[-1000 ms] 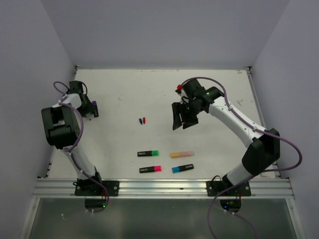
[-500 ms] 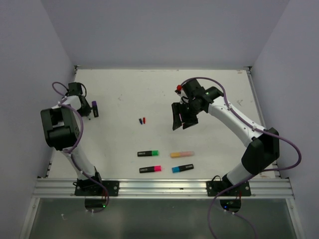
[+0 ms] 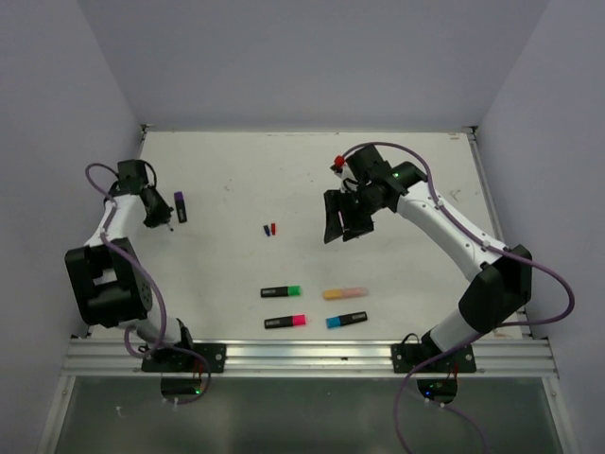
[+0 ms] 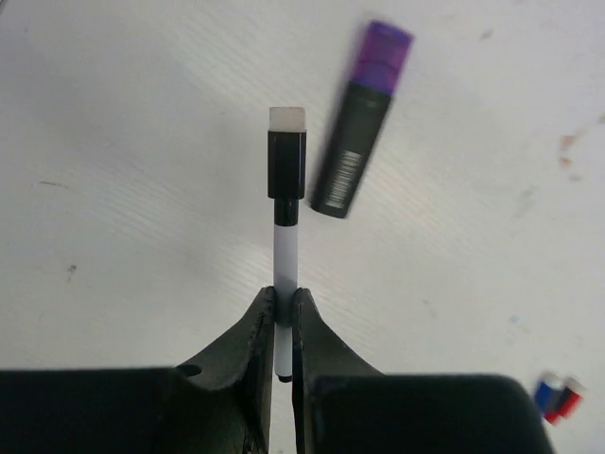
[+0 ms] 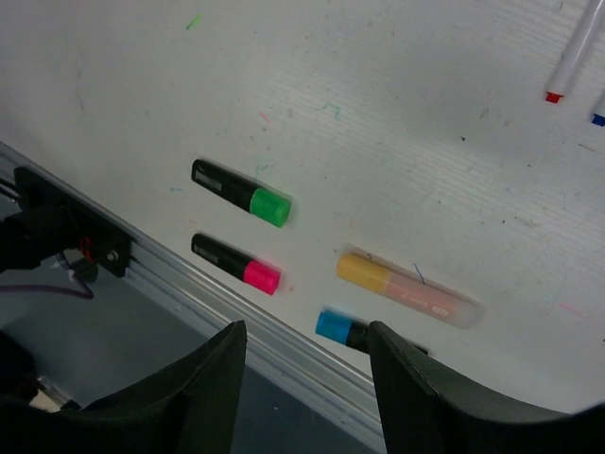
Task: Open the pen caps
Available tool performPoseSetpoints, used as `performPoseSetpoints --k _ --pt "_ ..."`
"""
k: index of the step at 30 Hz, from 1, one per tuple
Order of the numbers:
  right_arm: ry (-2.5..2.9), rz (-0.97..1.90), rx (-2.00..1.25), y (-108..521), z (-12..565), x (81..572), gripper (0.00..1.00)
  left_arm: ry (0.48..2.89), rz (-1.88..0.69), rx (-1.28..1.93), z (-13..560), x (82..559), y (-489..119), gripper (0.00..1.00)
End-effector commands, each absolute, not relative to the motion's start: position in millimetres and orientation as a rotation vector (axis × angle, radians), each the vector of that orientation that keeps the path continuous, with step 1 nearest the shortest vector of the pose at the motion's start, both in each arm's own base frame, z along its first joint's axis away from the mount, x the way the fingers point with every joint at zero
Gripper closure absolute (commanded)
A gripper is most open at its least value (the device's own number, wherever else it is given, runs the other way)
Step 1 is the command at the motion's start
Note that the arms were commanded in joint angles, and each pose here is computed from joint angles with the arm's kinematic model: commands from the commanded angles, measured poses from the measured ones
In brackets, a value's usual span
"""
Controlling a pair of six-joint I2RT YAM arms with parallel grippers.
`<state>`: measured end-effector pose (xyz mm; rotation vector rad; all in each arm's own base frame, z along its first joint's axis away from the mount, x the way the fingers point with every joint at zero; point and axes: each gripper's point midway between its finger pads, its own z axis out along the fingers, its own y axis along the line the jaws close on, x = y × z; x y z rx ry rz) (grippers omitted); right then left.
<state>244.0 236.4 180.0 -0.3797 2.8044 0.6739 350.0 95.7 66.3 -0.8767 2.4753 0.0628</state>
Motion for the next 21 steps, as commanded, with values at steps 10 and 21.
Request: performPoseSetpoints --k 10,21 --pt "2.577 1.259 -0.372 312 240 254 0.39 2.157 -0.932 -0.599 208 332 -151 1.0" --pt "2.445 1.429 -0.216 350 253 292 0.42 2.114 -1.253 -0.418 252 313 -247 1.0"
